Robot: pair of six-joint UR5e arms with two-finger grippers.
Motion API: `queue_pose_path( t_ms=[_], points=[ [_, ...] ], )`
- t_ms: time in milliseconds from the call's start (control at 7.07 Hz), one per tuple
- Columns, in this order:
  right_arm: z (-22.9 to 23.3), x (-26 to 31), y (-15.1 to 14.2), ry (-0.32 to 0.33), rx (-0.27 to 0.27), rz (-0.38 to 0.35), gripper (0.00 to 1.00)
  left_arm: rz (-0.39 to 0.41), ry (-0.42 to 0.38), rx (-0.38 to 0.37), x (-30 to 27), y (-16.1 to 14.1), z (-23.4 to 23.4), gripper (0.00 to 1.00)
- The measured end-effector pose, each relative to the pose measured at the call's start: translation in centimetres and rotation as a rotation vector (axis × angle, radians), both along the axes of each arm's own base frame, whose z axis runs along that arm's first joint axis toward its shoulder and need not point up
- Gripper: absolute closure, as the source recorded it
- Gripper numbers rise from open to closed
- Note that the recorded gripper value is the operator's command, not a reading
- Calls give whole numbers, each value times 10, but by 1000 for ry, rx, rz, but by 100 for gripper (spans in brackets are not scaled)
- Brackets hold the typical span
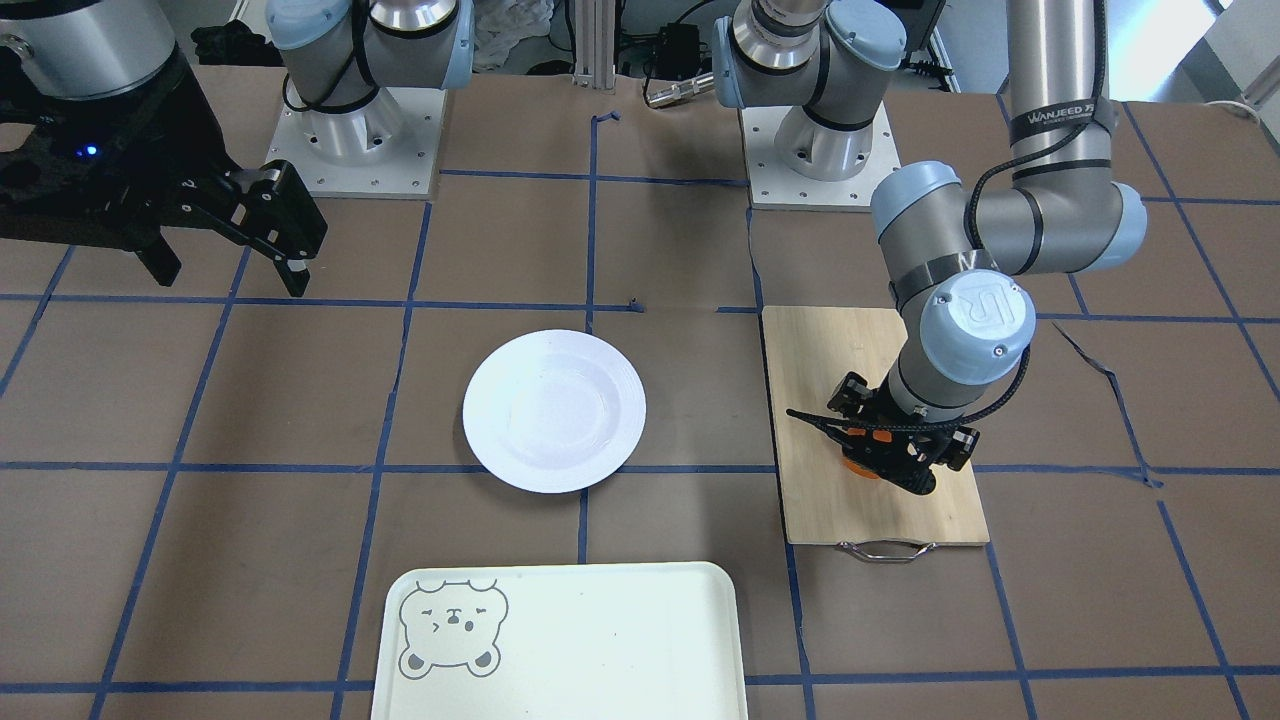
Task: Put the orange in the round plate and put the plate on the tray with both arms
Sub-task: 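Lower the left gripper over the orange on the bamboo board, then close the left gripper on the orange and lift it, then carry the orange over the white plate and release it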
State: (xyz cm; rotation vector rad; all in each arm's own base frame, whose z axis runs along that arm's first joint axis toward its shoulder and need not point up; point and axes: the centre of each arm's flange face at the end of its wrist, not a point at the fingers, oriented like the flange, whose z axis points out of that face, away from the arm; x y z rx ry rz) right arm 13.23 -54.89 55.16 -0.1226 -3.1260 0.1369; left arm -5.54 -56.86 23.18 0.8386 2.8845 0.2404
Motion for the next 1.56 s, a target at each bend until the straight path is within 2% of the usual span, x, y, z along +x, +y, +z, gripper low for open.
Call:
queue_pose_path(
  t_ms=[142,283,425,708,849,1132,1557],
  points=[
    [0,0,0,0,1,0,0,-4,2,19,1,-2,-14,21],
    [0,0,0,0,1,0,0,-5,3,29,2,-4,-23,65],
    [1,0,1,0,1,-1,0,-3,-1,29,3,-6,-25,100],
    [1,0,1,0,0,-2,0,54,-11,4,4,-8,-16,100],
    [1,0,1,0,1,-2,0,140,3,-36,-3,-11,-1,100],
    [1,0,1,0,2,-2,0,351,100,-89,-50,-11,36,100],
    [1,0,1,0,2,1,0,650,208,-89,-183,18,45,100]
  ],
)
